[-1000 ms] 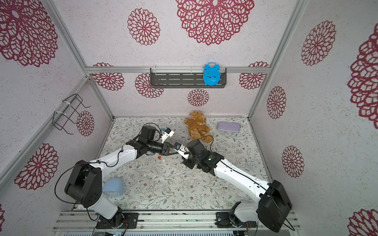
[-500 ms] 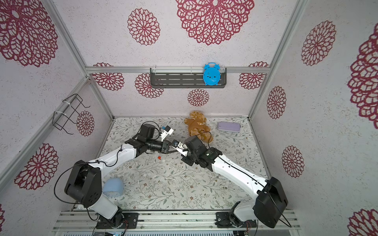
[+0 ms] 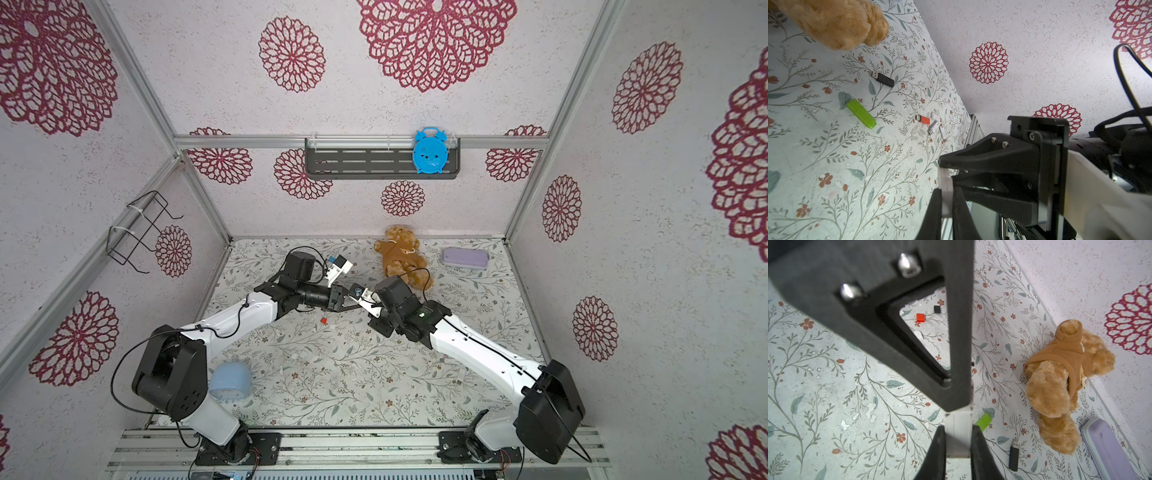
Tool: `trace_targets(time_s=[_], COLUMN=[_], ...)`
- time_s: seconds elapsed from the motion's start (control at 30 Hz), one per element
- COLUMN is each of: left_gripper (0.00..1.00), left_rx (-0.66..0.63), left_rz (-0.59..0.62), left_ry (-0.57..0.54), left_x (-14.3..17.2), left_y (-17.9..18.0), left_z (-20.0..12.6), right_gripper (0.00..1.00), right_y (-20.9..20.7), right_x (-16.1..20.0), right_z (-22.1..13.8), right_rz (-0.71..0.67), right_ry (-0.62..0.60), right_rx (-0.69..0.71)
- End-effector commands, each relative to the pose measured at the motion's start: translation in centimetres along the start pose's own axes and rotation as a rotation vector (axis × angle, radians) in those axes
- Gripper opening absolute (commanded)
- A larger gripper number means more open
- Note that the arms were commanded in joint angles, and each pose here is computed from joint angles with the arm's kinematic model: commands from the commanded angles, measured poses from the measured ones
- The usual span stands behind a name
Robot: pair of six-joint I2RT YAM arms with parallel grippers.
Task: Close the usb drive cover
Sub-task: Close the cover of the USB drive.
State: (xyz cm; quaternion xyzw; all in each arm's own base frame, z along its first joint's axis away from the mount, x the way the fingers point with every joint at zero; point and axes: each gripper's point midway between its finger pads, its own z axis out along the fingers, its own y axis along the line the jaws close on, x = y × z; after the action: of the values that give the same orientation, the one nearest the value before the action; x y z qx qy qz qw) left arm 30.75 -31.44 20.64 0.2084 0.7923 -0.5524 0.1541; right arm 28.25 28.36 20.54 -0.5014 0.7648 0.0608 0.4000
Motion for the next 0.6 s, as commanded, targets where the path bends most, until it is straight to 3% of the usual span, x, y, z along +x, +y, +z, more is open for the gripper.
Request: trace_targets(time_s=[0.0,0.2,0.33,0.57], left_gripper=[0.1,0.1,0.1,0.1], left_rx=[0.095,0.065,0.095,0.134], left_rz=[-0.047,-0.051,-0.038,-0.028], left_ry=[0.135,0.187,0.179,0.116], left_x=[3.4,4.6,4.4,2.9], left_y=[-1.4,-0.7,-1.5,-2.5], left_z=[2.3,2.5,2.5,2.6], right_gripper=[0.16,0.14,0.14,0.14], right_y=[-0.8,-1.2,-2.0,0.0], right_x=[-13.5,-13.5,-13.7,-13.4], right_z=[-5.7,-5.4,-5.7,-5.7], right_rz=[-0.062,-0.147,-0.065,-0.038], right_ry=[-0.493,-0.458,-0.48,-0.533], right_rx=[0.053,0.125,0.031,-0.064])
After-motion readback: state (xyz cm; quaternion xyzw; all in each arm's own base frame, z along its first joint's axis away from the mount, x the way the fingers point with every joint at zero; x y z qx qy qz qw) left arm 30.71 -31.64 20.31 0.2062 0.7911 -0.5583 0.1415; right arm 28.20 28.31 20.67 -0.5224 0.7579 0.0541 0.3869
